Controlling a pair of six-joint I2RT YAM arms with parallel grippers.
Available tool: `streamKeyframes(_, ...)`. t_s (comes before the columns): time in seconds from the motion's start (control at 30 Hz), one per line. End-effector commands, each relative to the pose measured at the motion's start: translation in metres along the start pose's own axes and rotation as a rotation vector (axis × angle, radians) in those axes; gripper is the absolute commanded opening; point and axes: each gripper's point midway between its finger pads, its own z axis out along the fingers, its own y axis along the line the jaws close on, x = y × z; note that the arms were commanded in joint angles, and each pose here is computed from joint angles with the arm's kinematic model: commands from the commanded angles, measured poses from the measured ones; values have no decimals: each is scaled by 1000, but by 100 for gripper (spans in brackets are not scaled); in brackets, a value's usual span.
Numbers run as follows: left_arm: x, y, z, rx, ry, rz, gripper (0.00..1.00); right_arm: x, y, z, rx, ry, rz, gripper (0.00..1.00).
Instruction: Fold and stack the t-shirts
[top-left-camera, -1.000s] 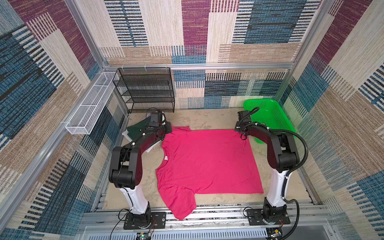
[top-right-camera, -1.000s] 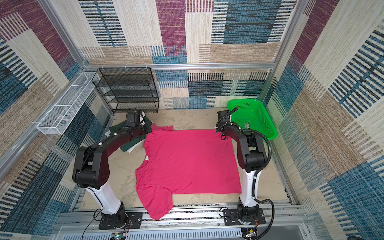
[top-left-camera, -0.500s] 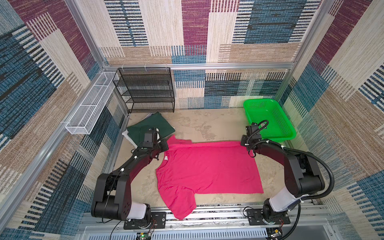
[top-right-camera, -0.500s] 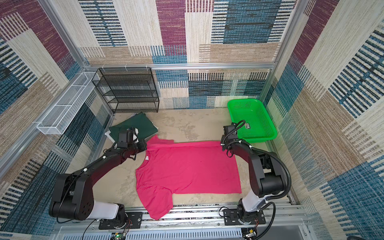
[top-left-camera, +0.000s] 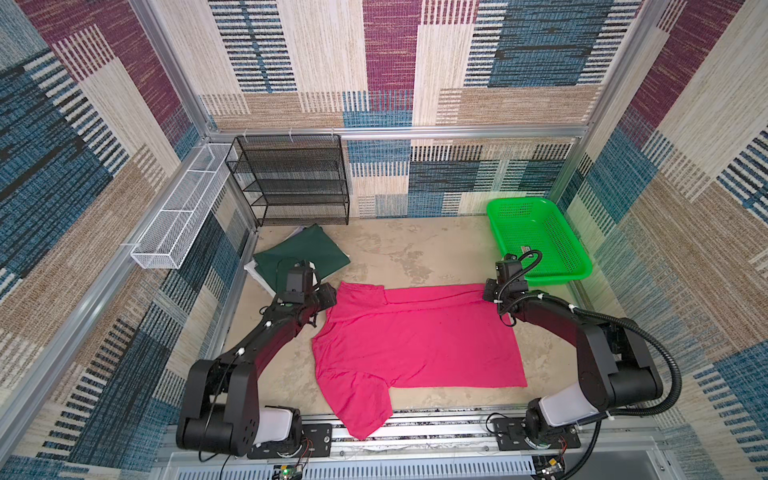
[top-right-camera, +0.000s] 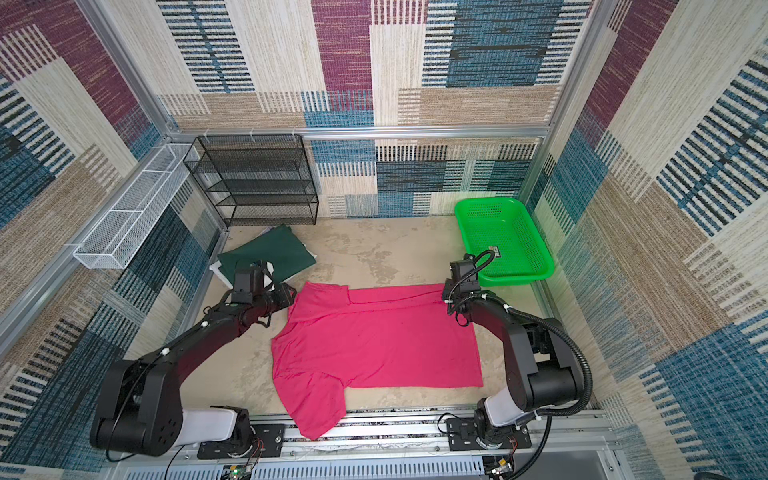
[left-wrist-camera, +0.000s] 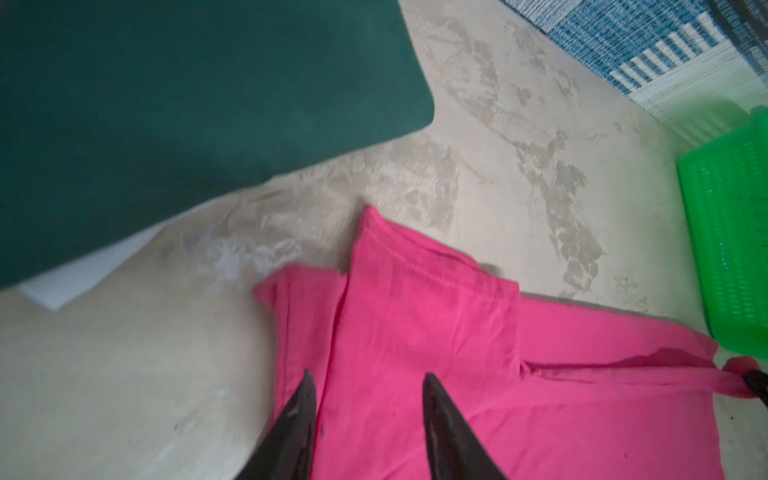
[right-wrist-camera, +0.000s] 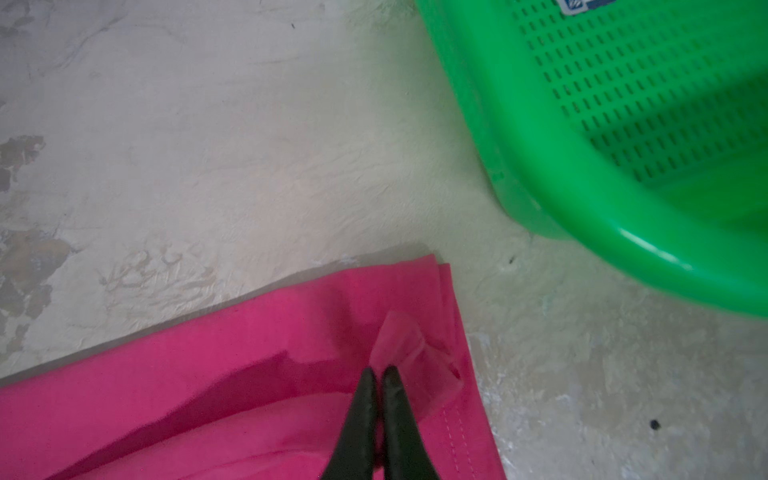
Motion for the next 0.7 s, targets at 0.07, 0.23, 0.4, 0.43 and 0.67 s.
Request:
streamKeyframes(0.07, -5, -7, 32, -7, 106, 68, 40, -4, 3, 0, -13, -20, 13, 8)
streamKeyframes(0.23, -6, -9, 60, -35, 159, 105, 37, -3, 3, 2, -13, -15, 10, 8)
streamKeyframes(0.4, -8, -3, 79, -96, 170, 128, 37, 1, 5, 5, -25, -1, 7, 8)
streamKeyframes(0.43, -8, -2, 82, -104, 173, 130, 37, 1, 6, 5, -27, 0, 7, 8)
streamKeyframes(0.67, -6, 3, 102, -136, 209, 153, 35, 2, 6, 7, -25, 4, 2, 7)
